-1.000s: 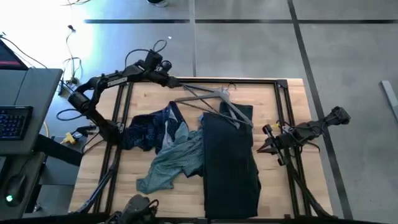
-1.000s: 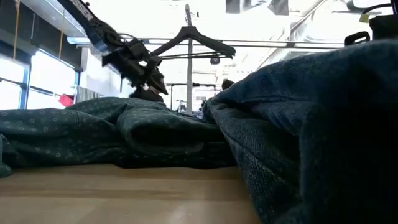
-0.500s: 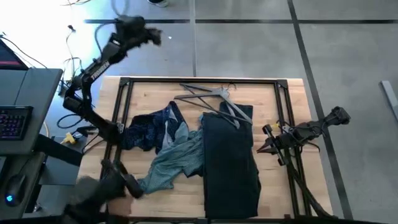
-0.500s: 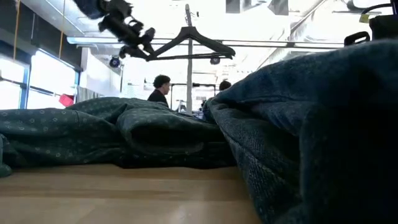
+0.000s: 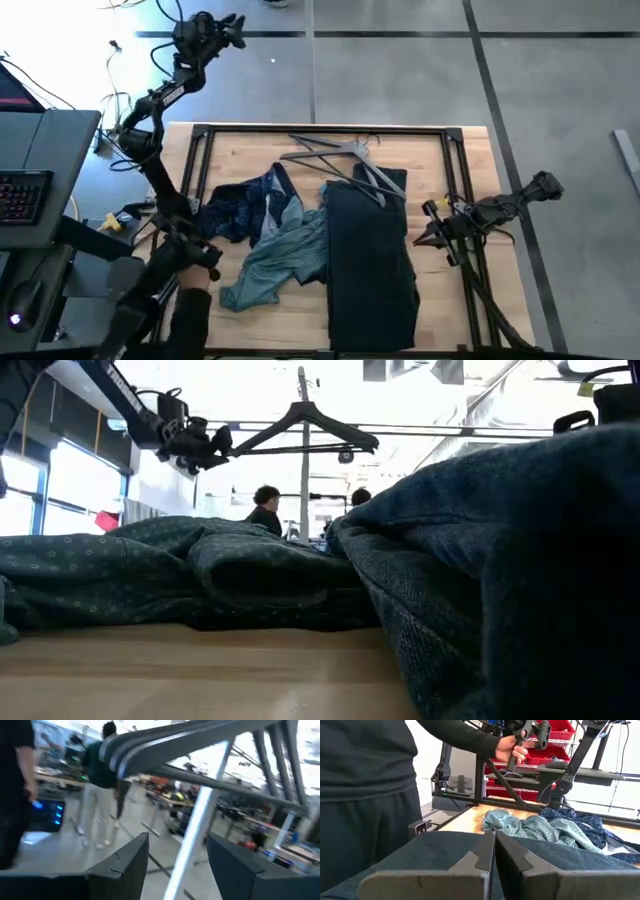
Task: Hang clothes
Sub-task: Unhang the hanger from the hanger rack
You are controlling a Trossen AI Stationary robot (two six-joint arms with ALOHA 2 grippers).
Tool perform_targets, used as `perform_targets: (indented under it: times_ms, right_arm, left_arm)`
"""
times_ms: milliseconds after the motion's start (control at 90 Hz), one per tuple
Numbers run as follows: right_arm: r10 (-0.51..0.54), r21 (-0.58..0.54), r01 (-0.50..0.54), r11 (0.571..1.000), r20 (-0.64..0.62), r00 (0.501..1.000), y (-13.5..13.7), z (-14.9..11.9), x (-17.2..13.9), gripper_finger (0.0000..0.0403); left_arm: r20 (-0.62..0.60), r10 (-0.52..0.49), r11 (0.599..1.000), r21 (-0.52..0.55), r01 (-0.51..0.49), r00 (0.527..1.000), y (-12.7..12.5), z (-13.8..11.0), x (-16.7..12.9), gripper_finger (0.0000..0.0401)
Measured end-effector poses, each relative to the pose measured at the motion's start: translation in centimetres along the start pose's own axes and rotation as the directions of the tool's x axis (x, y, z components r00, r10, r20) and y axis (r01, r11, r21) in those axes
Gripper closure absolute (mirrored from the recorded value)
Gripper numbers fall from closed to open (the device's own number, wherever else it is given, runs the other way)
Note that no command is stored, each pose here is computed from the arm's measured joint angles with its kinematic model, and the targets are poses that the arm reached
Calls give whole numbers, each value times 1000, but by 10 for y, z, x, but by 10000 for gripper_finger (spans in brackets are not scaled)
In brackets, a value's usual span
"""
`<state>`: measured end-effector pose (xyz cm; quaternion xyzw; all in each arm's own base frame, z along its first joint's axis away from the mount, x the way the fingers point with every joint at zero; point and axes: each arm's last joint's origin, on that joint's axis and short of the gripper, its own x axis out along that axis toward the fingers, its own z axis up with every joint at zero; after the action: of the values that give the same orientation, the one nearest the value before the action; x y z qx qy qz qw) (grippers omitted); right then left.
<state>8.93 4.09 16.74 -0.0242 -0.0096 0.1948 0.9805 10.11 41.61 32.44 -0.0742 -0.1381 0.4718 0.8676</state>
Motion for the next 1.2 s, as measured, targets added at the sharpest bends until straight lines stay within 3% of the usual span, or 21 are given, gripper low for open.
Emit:
perform_targets:
  times_ms: [122,444,633,911,1200]
  right_arm:
    - [-1,0,1,1000,0,1000,0,0,0,402]
    - [0,0,0,1000,0,1000,0,0,0,402]
    - [0,0,0,1000,0,1000,0,0,0,402]
    - [0,0,0,1000,0,1000,0,0,0,402]
    - [-1,0,1,1000,0,1000,0,0,0,402]
  left_arm:
    - [68,59,996,56,-63,996,4,-2,3,219]
    - [166,21,993,114,-40,986,0,24,27,210]
    - [128,57,992,109,-71,990,4,29,41,210]
    - [114,123,965,216,-146,986,6,34,46,210]
    - [31,45,984,169,-50,999,10,19,51,210]
